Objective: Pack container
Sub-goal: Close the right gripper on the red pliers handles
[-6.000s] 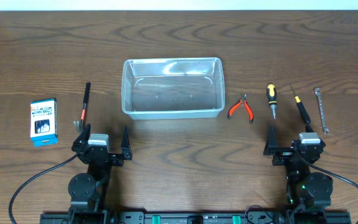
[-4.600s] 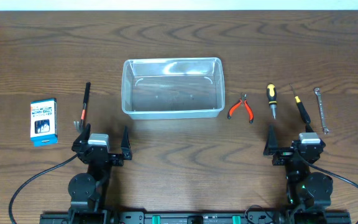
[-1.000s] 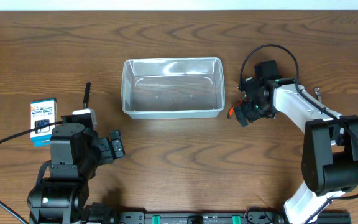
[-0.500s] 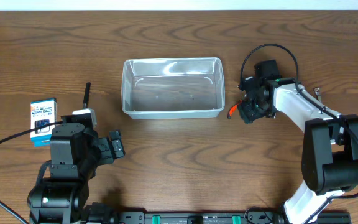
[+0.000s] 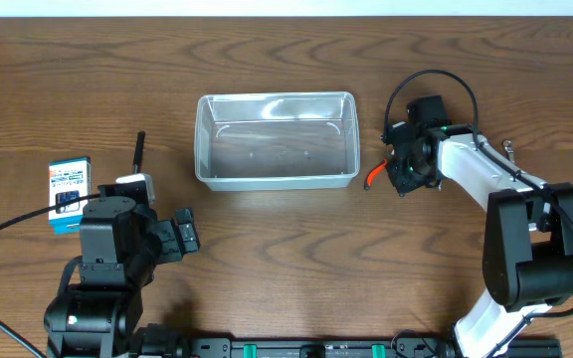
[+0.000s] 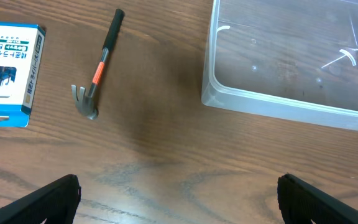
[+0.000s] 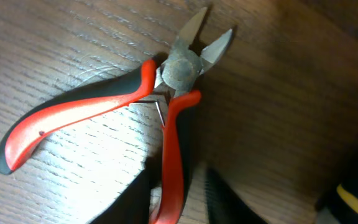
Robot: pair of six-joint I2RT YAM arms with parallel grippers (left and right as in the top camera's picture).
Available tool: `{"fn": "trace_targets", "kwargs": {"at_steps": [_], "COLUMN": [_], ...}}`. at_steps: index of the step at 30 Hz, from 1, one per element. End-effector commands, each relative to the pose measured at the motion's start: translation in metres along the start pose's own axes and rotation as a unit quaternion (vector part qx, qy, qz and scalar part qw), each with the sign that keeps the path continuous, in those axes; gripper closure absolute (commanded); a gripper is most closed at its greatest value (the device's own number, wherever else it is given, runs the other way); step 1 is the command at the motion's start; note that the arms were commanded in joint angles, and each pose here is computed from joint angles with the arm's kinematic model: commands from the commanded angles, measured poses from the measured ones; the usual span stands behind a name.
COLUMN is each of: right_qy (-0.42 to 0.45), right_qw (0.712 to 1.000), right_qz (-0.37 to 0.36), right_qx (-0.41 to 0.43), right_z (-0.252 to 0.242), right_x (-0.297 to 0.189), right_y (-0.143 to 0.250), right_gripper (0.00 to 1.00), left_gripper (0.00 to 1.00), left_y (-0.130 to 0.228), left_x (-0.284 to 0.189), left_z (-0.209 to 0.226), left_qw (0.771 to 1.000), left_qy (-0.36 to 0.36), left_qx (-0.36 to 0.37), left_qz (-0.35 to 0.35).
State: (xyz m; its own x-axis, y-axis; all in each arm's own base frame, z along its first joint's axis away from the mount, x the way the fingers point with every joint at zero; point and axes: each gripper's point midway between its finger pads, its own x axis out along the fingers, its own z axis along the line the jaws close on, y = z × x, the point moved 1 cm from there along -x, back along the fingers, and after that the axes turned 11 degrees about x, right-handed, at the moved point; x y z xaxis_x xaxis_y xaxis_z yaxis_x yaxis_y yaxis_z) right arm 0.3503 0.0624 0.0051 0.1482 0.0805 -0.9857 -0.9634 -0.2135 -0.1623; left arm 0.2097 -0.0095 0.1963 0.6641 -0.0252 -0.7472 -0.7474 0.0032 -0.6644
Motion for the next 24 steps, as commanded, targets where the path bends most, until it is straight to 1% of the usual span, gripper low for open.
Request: {"fn": "trace_targets", "kwargs": {"at_steps": [1, 2, 7, 11, 14, 19, 22, 24], "right_qy": [-0.014, -0.014, -0.014, -0.015, -0.016, -0.014, -0.008, -0.008], "right_qw": [0.999, 0.999, 0.999, 0.999, 0.999, 0.998, 0.997, 0.995], "right_qz": [0.029, 0.029, 0.031, 0.03, 0.03, 0.021, 0.007, -0.014], "right_qx": [0.011, 0.012, 0.013, 0.014, 0.021, 0.059, 0.075, 0.098], "right_z": [0.002, 0.002, 0.002, 0.003, 0.003, 0.002, -0.002, -0.005], "right_x": [0.015, 0.015, 0.015, 0.015, 0.015, 0.013, 0.004, -0.012], "right_y": [0.013, 0.013, 0.013, 0.013, 0.013, 0.007, -0.005, -0.02], "right_gripper": [0.83, 0.86, 0.92, 0.99, 0.99, 0.99, 0.99, 0.99], "left_gripper": [0.02, 0.02, 0.02, 0.02, 0.02, 0.02, 0.02, 0.02], "left_y": [-0.007, -0.007, -0.007, -0.007, -0.007, -0.007, -0.007, -0.007], "left_x": [-0.006, -0.006, -0.006, -0.006, -0.006, -0.006, -0.006, -0.006], "left_z": [0.002, 0.002, 0.002, 0.002, 0.002, 0.002, 0.002, 0.002], "left_qw": [1.0, 1.0, 1.0, 1.0, 1.0, 1.0, 1.0, 1.0], "left_qy": [-0.006, -0.006, -0.006, -0.006, -0.006, -0.007, -0.007, -0.007], "left_qx": [-0.009, -0.009, -0.009, -0.009, -0.009, -0.009, -0.009, -0.009], "left_qz": [-0.012, -0.012, -0.012, -0.012, -0.012, -0.012, -0.012, -0.012]}}
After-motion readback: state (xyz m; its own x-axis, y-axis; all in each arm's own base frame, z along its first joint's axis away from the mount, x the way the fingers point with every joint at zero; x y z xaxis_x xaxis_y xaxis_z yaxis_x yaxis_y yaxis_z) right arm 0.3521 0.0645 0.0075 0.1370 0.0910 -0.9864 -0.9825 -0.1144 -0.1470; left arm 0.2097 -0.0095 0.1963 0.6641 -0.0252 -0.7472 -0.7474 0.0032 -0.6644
